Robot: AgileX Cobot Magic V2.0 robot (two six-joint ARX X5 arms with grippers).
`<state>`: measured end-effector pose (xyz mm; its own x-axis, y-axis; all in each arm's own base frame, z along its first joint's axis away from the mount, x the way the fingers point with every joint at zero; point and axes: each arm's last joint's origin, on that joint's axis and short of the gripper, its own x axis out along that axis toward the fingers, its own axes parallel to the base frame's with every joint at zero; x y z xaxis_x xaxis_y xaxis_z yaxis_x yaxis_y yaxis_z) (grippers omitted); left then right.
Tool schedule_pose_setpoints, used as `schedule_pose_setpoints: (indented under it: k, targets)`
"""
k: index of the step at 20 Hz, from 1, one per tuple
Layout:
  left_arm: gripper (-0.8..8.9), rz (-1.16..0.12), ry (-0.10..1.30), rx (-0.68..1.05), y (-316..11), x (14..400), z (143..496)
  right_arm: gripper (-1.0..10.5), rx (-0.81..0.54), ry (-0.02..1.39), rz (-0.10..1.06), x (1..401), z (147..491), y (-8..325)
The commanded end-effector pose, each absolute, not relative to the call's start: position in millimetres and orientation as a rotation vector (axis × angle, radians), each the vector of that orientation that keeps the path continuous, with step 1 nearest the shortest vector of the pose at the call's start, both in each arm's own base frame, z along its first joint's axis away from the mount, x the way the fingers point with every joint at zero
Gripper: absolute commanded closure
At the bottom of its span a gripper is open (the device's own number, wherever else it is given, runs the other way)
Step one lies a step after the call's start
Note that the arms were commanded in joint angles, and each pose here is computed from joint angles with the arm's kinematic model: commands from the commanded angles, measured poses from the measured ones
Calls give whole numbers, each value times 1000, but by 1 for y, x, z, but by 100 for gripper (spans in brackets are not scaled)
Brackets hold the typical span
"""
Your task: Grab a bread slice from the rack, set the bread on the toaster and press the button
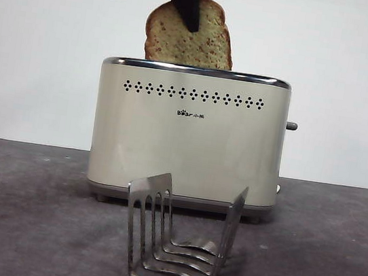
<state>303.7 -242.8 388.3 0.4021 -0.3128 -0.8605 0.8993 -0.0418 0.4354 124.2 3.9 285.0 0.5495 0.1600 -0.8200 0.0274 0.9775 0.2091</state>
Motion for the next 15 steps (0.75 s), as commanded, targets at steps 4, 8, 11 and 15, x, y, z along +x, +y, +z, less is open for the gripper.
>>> schedule_pose_setpoints:
  k: [4, 8, 11, 15]
  targets:
    - [825, -1100, 592, 1240, -258, 311, 377, 945, 189, 975, 65, 125, 287, 3]
    - [825, -1116, 638, 1235, -266, 316, 363, 945, 186, 975, 59, 125, 287, 3]
    - [825, -1125, 652, 1240, -273, 320, 353, 945, 187, 975, 59, 125, 287, 3]
    - [825, -1127, 661, 1248, -282, 322, 343, 945, 186, 972, 59, 125, 287, 3]
